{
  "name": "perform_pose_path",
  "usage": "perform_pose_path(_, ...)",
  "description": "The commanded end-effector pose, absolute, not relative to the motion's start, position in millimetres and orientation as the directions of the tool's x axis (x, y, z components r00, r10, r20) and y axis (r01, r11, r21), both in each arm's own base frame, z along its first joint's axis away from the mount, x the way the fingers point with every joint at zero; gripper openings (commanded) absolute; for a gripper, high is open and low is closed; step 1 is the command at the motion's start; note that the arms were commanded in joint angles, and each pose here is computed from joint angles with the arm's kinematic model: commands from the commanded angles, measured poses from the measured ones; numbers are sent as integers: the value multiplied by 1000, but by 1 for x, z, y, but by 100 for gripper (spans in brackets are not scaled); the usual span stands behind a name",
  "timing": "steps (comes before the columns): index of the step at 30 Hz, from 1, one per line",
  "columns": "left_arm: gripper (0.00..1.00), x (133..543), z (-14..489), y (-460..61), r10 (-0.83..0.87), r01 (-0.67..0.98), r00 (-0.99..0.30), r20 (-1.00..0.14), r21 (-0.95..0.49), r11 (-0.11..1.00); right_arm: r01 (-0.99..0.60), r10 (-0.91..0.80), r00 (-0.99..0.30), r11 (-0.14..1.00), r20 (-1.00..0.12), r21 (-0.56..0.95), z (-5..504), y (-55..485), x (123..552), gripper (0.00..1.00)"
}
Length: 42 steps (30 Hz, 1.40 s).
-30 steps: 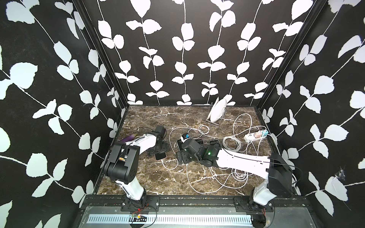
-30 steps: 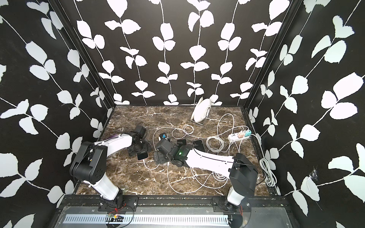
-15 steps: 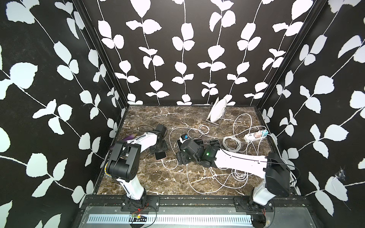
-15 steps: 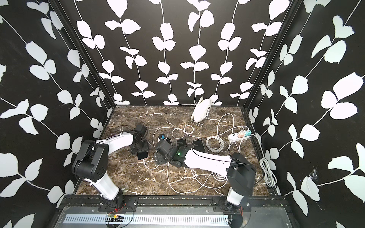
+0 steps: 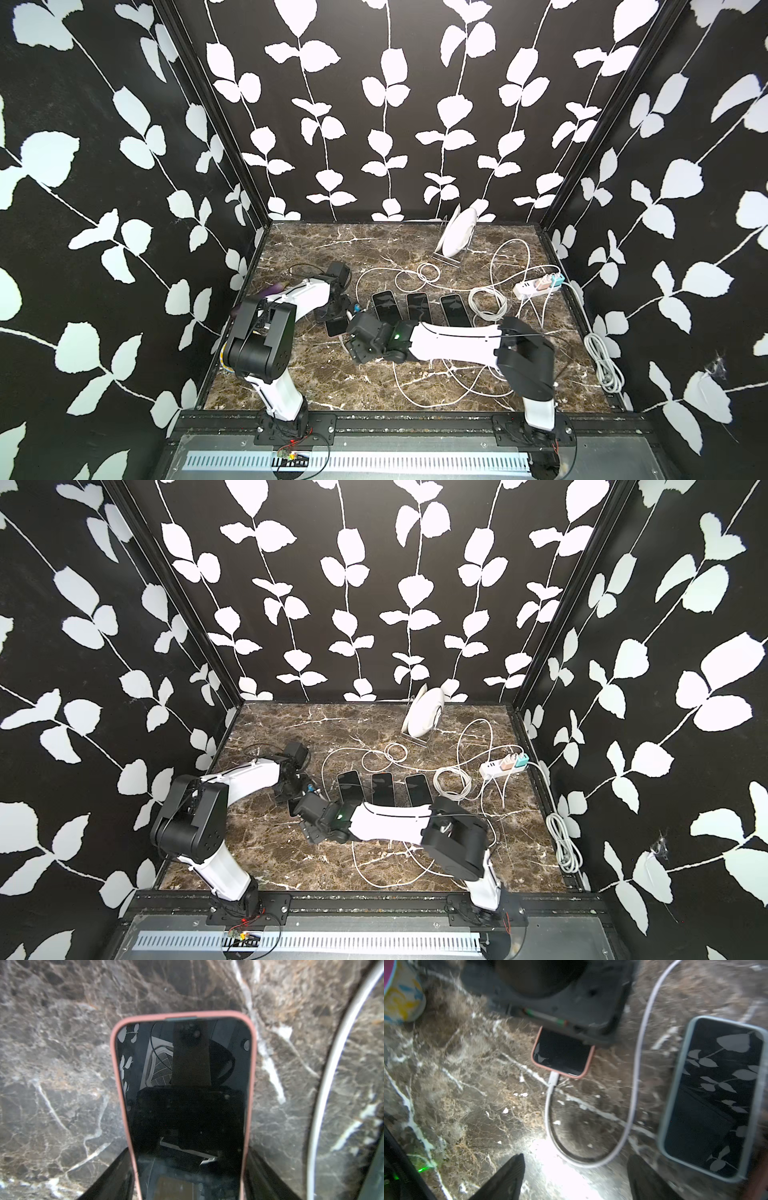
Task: Unplug the charging cable from the phone
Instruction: Pick up the phone at the center of the board, then remove the charging cable from the phone.
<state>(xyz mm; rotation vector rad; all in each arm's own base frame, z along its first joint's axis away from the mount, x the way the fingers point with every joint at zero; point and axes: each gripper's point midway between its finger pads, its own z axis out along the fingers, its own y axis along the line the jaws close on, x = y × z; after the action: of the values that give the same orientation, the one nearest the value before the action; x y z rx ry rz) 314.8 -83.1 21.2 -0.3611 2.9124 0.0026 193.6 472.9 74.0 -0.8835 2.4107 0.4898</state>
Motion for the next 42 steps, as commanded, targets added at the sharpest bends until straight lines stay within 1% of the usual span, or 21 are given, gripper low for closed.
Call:
perform_pose_path(1, 29, 309, 37, -82, -250, -246, -946, -207, -43, 968, -710, -492, -609, 688, -622, 150, 75, 499, 192, 74)
perform_pose_path(4, 26, 309, 40, -83, -252, -247, -945, -208, -51, 968, -713, -496, -605, 685, -623, 148, 69, 510, 193, 68)
perform_pose_path(9, 25, 307, 44, -82, -258, -252, -943, -211, -56, 966, -718, -521, -610, 682, -597, 139, 59, 521, 193, 55)
perform_pose_path(13, 25, 305, 45, -82, -255, -250, -944, -210, -51, 967, -712, -539, -613, 693, -578, 109, 49, 521, 199, 48)
perform_pose_path(16, 23, 305, 46, -81, -256, -251, -943, -212, -48, 967, -712, -553, -617, 695, -560, 98, 44, 519, 199, 39)
perform_pose_path(17, 23, 305, 46, -81, -255, -250, -943, -212, -50, 967, -714, -557, -616, 693, -557, 97, 44, 519, 199, 37)
perform_pose_path(20, 22, 306, 48, -81, -255, -249, -943, -214, -53, 967, -716, -563, -619, 691, -548, 98, 40, 516, 196, 37)
perform_pose_path(26, 21, 305, 51, -82, -255, -248, -942, -217, -55, 967, -708, -540, -624, 697, -565, 115, 38, 510, 194, 33)
perform_pose_path(32, 19, 305, 53, -82, -257, -250, -942, -217, -58, 967, -702, -533, -625, 703, -570, 113, 37, 507, 195, 18)
perform_pose_path(37, 17, 307, 52, -81, -256, -252, -941, -219, -51, 967, -699, -529, -622, 707, -577, 106, 39, 504, 196, 0)
perform_pose_path(42, 15, 309, 55, -78, -256, -254, -938, -235, -39, 967, -699, -526, -621, 706, -581, 109, 40, 498, 194, 0)
